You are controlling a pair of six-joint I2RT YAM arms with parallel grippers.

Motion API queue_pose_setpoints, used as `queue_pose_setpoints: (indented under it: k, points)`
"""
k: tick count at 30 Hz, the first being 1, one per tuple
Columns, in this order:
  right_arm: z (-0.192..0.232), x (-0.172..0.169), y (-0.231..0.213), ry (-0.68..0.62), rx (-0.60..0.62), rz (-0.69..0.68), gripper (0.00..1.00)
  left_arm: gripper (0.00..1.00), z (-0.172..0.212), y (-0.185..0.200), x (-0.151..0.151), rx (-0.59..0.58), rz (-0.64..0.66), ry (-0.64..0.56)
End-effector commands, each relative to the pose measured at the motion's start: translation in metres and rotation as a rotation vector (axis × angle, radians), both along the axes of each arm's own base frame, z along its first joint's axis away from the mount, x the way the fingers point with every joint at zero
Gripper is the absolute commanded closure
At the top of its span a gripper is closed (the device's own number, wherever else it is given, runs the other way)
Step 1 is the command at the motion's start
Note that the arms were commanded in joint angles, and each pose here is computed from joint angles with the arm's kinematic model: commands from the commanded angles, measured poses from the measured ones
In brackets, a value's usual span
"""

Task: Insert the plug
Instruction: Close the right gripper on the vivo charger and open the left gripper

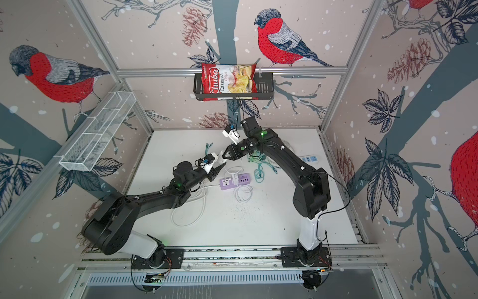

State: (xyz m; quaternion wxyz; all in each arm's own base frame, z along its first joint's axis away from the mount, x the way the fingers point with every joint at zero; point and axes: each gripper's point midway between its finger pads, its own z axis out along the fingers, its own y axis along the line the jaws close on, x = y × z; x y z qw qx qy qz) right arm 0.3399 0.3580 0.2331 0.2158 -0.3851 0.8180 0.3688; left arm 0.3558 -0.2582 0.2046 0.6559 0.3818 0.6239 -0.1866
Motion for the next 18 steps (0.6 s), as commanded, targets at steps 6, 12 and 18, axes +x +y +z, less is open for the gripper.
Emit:
queue_pose_setpoints:
  k: [6, 12, 18]
  points:
    - [0.001, -0.006, 0.007, -0.009, 0.023, 0.035, 0.65, 0.84, 0.017, -0.005, 0.001, -0.023, -0.023, -0.053]
    - [-0.004, -0.008, 0.005, 0.0, 0.01, 0.037, 0.8, 0.83, 0.017, -0.006, 0.002, -0.021, -0.023, -0.05]
    - [0.01, 0.004, -0.002, -0.021, 0.045, -0.012, 0.87, 0.47, 0.016, -0.006, 0.007, -0.024, -0.001, -0.015]
